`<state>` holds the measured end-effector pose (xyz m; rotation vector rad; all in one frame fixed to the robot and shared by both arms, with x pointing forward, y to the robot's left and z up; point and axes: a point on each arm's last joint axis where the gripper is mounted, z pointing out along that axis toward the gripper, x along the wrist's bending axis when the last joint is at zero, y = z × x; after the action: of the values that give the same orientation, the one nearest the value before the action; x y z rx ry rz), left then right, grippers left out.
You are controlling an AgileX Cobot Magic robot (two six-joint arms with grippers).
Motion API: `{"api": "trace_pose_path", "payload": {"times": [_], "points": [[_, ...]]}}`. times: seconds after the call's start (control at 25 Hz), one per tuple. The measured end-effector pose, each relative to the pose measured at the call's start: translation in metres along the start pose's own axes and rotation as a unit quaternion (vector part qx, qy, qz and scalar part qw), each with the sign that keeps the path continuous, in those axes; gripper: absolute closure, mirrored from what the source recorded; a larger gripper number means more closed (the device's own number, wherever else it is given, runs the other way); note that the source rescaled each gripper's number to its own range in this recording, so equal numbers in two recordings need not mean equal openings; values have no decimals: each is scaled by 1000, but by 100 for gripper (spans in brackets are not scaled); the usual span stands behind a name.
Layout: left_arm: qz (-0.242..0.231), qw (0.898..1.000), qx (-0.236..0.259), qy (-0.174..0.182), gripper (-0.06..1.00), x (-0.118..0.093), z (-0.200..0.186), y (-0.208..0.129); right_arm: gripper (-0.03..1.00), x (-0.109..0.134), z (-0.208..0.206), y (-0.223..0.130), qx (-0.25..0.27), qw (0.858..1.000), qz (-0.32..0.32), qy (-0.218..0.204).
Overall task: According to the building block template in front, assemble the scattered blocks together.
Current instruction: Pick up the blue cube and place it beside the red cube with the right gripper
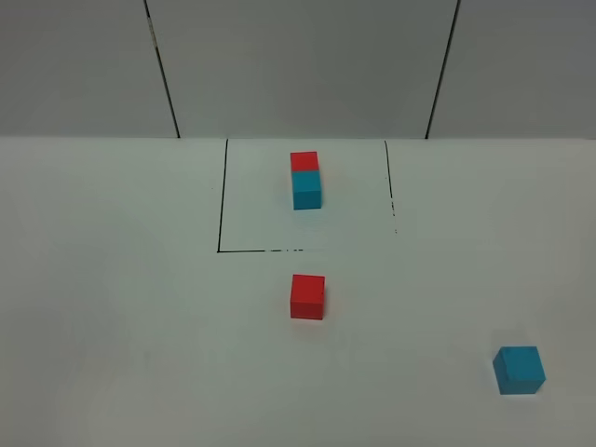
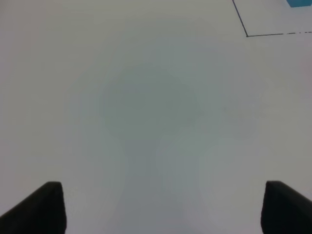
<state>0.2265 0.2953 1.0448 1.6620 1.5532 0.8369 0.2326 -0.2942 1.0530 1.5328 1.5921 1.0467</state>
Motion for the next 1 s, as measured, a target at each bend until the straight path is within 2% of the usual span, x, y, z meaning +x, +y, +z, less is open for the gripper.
{"api": "trace_pose_path", "payload": {"times": [1.0], "points": [[0,1000,0,0,5,0,0,0,-3,0,0,0,0,1000,0,0]]}}
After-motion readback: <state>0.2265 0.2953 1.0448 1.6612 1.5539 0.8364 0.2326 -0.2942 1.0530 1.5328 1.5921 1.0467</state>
